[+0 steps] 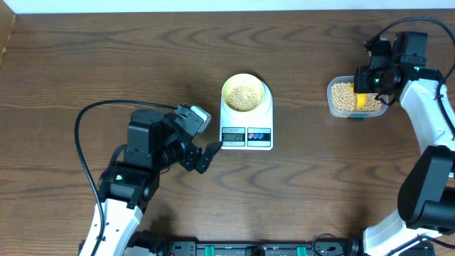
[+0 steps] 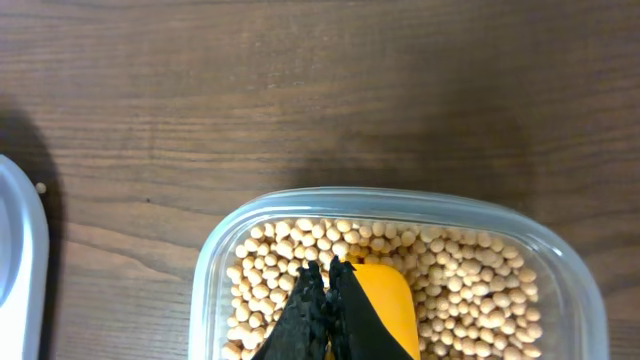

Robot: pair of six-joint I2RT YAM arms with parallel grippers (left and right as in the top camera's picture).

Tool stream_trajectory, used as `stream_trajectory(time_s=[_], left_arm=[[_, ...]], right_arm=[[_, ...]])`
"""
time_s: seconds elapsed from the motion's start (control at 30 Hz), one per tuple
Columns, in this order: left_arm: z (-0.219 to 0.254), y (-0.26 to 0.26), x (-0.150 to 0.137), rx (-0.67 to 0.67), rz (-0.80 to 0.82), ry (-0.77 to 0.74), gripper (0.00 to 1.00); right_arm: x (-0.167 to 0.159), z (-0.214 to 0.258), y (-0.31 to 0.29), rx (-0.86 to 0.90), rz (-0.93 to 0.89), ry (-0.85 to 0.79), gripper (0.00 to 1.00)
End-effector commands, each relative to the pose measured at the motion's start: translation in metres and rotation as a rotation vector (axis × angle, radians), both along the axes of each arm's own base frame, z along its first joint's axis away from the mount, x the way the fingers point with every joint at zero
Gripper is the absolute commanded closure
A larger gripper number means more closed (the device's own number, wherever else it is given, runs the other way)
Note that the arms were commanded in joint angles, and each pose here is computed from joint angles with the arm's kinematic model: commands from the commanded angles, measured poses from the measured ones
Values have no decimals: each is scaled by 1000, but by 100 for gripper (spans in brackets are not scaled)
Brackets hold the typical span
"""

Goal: Scoop item into bowl and weigh 50g on scale
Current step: 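Drag the yellow scoop through the soybeans with the right gripper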

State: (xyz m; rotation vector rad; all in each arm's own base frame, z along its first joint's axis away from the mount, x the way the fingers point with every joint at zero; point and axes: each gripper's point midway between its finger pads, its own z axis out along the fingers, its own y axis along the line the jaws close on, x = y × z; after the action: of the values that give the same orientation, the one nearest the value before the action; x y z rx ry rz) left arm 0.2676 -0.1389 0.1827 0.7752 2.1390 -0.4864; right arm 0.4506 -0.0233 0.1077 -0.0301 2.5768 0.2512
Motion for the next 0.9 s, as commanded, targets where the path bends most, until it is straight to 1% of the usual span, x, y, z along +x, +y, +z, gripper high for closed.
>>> stream_trajectory(time_s=[0.0, 0.43, 0.87], left_arm=[[-4, 2, 0, -2, 18, 14, 2], [-4, 2, 0, -1, 18, 15, 2], [-4, 2, 0, -2, 17, 15, 2]], right_arm=[[-9, -16, 11, 69, -30, 53, 99], [-6, -17, 6, 152, -137, 55, 99], [-11, -11, -16, 301, -187, 45, 99]])
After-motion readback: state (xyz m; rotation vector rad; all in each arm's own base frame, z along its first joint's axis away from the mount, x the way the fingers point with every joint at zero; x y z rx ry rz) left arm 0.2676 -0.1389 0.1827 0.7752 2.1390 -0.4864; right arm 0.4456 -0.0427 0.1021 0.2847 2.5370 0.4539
